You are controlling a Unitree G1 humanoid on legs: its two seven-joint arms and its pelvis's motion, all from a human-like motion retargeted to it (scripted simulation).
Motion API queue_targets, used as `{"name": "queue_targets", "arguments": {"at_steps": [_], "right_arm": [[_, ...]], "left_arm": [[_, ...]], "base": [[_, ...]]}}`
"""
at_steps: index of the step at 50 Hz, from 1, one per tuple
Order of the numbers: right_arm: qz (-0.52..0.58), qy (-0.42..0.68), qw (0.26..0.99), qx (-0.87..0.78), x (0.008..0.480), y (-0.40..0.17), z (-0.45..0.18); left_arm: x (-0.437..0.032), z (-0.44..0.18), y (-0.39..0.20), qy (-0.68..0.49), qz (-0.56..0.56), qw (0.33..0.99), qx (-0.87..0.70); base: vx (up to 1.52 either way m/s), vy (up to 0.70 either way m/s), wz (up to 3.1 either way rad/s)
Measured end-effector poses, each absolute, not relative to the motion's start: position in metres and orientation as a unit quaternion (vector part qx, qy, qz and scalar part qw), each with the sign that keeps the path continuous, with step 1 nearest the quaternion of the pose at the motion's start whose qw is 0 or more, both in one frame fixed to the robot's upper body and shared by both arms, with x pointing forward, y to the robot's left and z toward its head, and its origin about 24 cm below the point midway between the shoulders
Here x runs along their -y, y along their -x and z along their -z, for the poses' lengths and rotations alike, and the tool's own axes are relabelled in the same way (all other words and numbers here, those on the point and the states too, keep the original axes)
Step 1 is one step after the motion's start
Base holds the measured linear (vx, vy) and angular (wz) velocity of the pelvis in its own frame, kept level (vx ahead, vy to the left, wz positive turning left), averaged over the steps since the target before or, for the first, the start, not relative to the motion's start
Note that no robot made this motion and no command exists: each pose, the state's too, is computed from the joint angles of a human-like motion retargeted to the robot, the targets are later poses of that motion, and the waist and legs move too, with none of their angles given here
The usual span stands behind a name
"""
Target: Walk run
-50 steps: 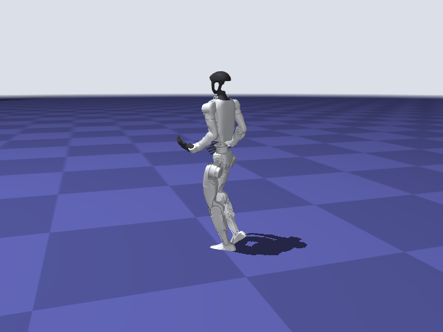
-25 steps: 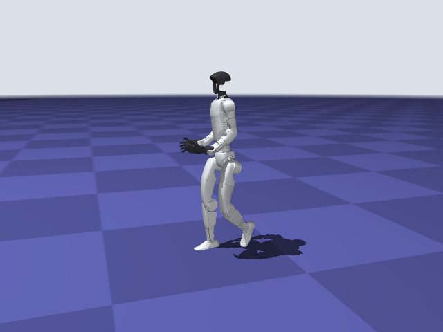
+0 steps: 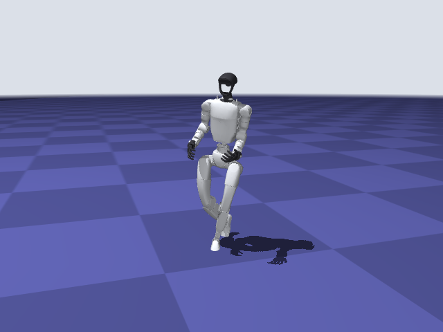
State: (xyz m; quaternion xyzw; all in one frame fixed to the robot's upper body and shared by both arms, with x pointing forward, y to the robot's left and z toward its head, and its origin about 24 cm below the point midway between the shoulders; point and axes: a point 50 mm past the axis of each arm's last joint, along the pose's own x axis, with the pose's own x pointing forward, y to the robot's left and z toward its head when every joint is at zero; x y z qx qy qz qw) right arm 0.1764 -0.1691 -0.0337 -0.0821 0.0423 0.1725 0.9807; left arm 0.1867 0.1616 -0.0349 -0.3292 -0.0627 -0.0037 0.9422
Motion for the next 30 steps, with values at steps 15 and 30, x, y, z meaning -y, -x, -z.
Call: {"name": "queue_targets", "arguments": {"at_steps": [15, 30], "right_arm": [[-0.084, 0.091, 0.981, -0.147, 0.211, -0.103, 0.055], [-0.113, -0.045, 0.975, 0.188, 0.151, -0.244, -0.058]], "left_arm": [[-0.165, 0.019, -0.197, 0.301, 0.06, 0.947, 0.089], [-0.147, 0.048, -0.155, 0.349, 0.035, 0.936, 0.028]], "base": [[1.1, -0.13, 1.78], [1.31, -0.32, 0.14]]}}
